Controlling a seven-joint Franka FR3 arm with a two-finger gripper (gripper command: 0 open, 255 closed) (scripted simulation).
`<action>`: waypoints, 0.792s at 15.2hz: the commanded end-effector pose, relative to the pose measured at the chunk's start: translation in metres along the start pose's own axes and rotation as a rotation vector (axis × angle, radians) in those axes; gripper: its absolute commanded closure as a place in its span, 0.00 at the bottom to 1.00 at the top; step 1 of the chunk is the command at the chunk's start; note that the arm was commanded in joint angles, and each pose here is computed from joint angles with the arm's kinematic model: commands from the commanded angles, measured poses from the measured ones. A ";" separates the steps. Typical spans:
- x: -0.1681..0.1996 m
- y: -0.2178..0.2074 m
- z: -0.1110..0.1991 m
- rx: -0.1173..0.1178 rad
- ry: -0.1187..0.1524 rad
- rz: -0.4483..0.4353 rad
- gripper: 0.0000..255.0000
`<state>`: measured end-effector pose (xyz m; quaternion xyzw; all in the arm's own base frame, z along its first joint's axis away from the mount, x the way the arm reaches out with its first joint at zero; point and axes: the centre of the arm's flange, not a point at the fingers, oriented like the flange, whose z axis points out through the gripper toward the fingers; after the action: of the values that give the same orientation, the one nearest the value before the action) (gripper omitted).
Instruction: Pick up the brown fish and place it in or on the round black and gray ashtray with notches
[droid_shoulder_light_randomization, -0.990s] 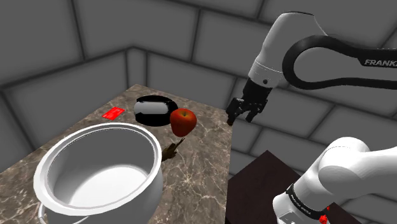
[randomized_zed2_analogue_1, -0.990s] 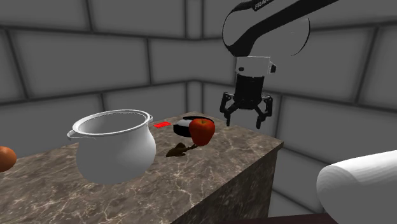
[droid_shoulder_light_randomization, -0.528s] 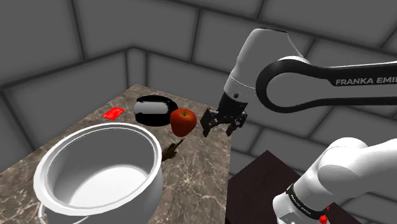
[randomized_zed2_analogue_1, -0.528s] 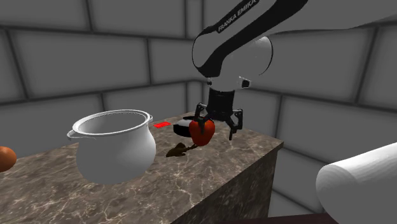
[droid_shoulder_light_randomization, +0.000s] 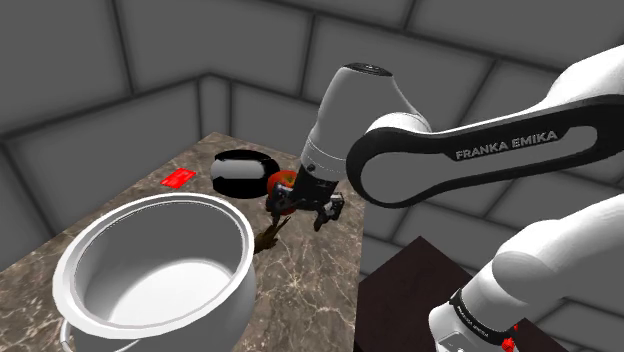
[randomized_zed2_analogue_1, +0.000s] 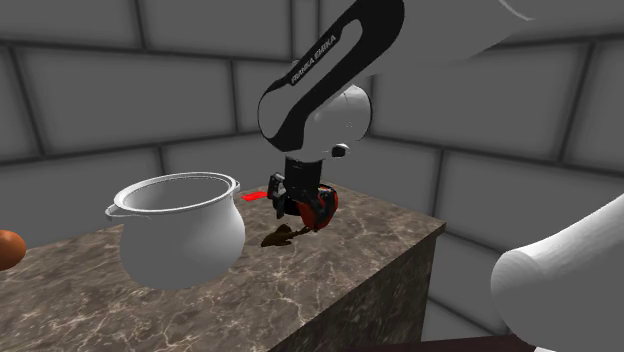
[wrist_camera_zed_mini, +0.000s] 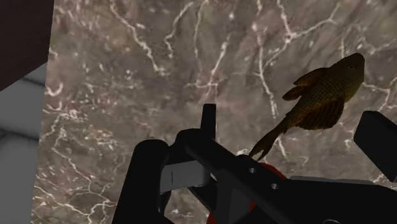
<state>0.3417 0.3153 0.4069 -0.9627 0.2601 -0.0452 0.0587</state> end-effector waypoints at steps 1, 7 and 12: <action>-0.003 -0.024 0.012 0.014 0.004 0.051 0.00; -0.003 -0.049 0.041 0.023 0.011 0.101 0.00; -0.002 -0.050 0.066 0.023 0.011 0.101 0.00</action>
<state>0.3718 0.3651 0.3525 -0.9472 0.3088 -0.0499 0.0706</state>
